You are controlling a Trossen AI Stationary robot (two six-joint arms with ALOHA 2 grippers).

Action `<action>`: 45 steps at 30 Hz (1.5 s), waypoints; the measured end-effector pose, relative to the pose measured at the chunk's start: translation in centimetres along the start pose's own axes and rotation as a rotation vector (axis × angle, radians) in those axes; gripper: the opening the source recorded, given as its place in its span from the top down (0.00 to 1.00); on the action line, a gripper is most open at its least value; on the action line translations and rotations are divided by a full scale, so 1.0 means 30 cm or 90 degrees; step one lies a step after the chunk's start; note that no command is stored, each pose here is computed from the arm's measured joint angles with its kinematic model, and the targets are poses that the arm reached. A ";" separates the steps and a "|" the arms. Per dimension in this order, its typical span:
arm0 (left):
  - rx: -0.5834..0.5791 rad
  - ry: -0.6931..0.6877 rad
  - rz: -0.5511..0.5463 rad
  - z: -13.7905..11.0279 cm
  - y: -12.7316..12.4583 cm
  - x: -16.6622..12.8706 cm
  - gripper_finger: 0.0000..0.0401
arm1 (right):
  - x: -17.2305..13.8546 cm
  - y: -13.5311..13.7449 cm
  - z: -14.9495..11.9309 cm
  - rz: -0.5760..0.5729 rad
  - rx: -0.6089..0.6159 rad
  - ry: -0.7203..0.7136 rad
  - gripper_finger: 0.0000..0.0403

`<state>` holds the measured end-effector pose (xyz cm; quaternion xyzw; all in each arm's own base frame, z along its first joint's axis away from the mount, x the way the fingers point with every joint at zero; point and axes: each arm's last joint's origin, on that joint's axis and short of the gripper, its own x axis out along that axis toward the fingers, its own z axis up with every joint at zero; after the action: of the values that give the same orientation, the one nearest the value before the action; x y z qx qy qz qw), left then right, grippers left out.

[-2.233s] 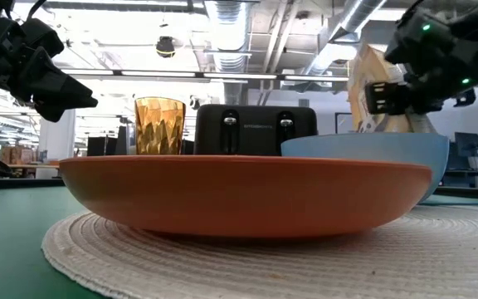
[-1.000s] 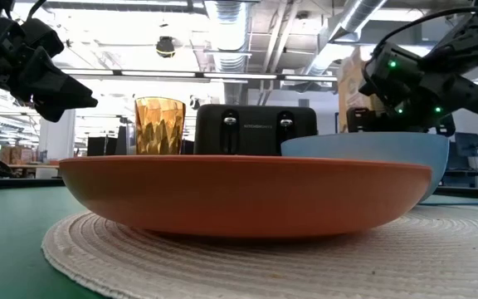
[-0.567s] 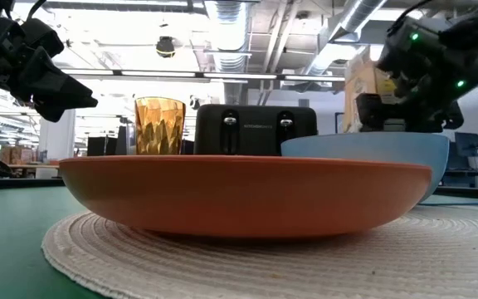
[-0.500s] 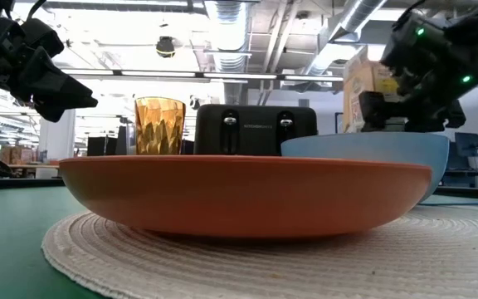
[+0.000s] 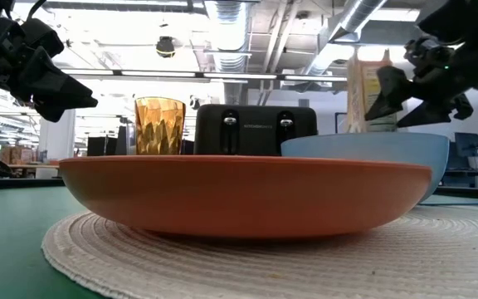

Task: Arrange a breakfast setting
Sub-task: Pour the cereal from the cereal box into the blue bowl, then put the apple on the orange plate

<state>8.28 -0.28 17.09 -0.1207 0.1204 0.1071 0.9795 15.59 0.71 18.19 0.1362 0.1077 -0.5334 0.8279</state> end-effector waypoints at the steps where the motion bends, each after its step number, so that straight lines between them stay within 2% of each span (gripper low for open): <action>1: 0.000 0.000 0.000 0.000 0.000 0.000 0.68 | -0.006 -0.002 -0.001 0.005 -0.006 0.002 0.01; 6: 0.000 0.000 0.000 0.000 0.000 0.000 0.68 | -0.035 -0.006 0.001 0.039 -0.010 0.007 0.01; 16: 0.000 0.000 0.000 0.000 0.000 0.000 0.68 | -0.101 0.014 0.003 0.167 0.028 0.063 0.01; 25: 0.000 0.000 0.000 0.000 0.000 0.000 0.68 | -0.144 0.064 0.022 0.257 0.129 0.068 0.01; 33: 0.000 0.000 0.000 0.000 0.000 0.000 0.68 | -0.158 0.096 0.057 0.303 0.224 0.057 0.01; 39: 0.000 0.000 0.000 0.000 0.000 0.000 0.68 | -0.182 0.133 0.097 0.425 0.212 0.067 0.01; 45: 0.000 0.000 0.000 0.000 0.000 0.000 0.68 | -0.206 0.157 0.145 0.528 0.263 0.054 0.01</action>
<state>8.28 -0.28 17.09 -0.1208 0.1202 0.1072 0.9795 17.50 6.36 24.80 0.3517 -0.0304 -0.1617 0.9215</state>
